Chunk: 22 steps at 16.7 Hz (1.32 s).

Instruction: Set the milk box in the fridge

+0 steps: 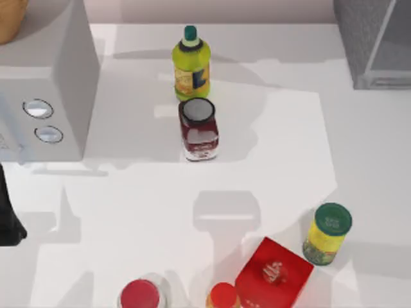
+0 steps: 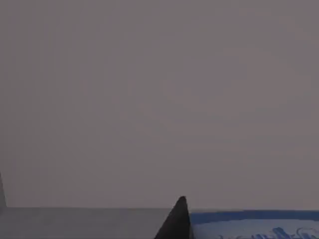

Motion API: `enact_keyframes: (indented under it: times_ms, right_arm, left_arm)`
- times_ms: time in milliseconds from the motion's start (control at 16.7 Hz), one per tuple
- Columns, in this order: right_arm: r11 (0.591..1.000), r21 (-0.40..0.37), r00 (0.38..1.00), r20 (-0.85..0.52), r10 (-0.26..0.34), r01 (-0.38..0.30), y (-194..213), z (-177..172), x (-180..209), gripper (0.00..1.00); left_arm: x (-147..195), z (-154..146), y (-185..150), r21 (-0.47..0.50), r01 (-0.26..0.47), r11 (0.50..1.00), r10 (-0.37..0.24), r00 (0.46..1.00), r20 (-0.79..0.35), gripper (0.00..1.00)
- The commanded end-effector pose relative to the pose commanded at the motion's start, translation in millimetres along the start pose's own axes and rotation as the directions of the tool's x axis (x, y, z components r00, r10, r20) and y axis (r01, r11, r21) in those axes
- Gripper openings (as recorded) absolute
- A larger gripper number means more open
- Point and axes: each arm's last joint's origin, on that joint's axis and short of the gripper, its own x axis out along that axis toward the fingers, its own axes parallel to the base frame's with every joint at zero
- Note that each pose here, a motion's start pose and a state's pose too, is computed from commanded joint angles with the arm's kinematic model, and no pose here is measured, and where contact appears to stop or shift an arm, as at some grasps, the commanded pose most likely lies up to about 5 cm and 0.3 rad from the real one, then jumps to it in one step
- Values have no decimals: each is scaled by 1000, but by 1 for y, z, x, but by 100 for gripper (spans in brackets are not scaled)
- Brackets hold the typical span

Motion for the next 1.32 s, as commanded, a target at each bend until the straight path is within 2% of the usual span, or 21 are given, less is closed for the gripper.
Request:
enact_keyframes:
  times_ms: [240, 540, 1320]
  right_arm:
    - [1000, 8, 999, -34, 0, 0, 4, -3, 26, 0]
    - [1000, 10, 999, -42, 0, 0, 4, -5, 28, 0]
    - [1000, 10, 999, -42, 0, 0, 4, -5, 28, 98]
  left_arm:
    - [0, 0, 0, 0, 0, 1000, 0, 1000, 0, 100]
    - [0, 0, 0, 0, 0, 1000, 0, 1000, 0, 100]
    - [0, 0, 0, 0, 0, 1000, 0, 1000, 0, 100]
